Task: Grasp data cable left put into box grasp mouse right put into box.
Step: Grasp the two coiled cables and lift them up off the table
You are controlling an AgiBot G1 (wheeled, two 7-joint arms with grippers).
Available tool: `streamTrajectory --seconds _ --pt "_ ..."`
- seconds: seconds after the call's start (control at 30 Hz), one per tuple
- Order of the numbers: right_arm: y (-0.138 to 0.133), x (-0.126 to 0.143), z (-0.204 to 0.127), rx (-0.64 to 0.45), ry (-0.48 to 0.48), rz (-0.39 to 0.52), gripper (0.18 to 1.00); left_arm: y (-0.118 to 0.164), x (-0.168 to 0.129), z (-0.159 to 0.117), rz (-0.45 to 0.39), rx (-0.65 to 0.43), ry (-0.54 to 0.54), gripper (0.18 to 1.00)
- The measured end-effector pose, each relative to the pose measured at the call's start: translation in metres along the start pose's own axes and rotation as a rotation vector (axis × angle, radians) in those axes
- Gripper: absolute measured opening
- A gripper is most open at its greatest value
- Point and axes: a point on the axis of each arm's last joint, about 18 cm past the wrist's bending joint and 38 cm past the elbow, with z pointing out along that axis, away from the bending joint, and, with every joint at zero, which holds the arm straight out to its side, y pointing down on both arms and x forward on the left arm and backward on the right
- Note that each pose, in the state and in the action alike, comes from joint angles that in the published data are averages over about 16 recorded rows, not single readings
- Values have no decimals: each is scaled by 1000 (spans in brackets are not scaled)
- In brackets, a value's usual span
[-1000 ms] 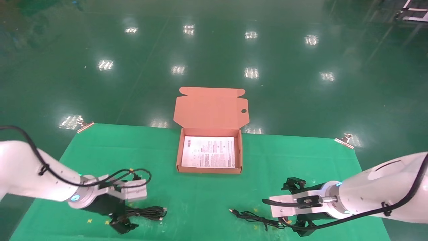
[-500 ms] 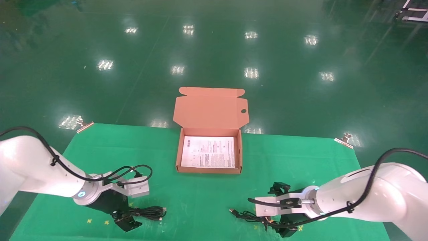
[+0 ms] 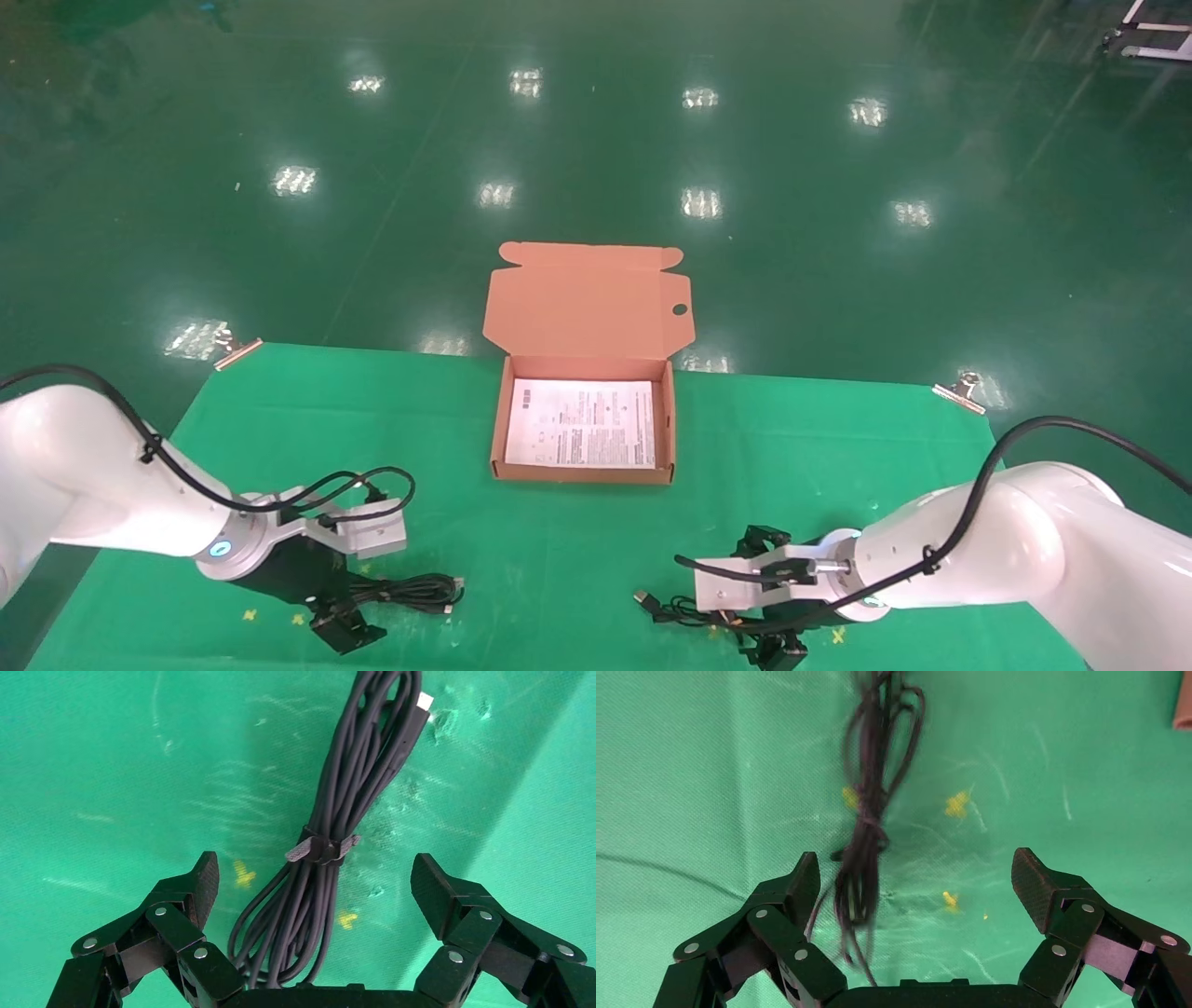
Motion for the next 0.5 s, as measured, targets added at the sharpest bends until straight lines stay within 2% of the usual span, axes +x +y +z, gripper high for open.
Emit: streamTrajectory --seconds 0.23,0.5 --pt "0 0 3 2 -3 10 990 1 0 0 -5 -1 2 995" --pt "0 1 2 3 -2 9 930 1 0 0 -4 0 1 947"
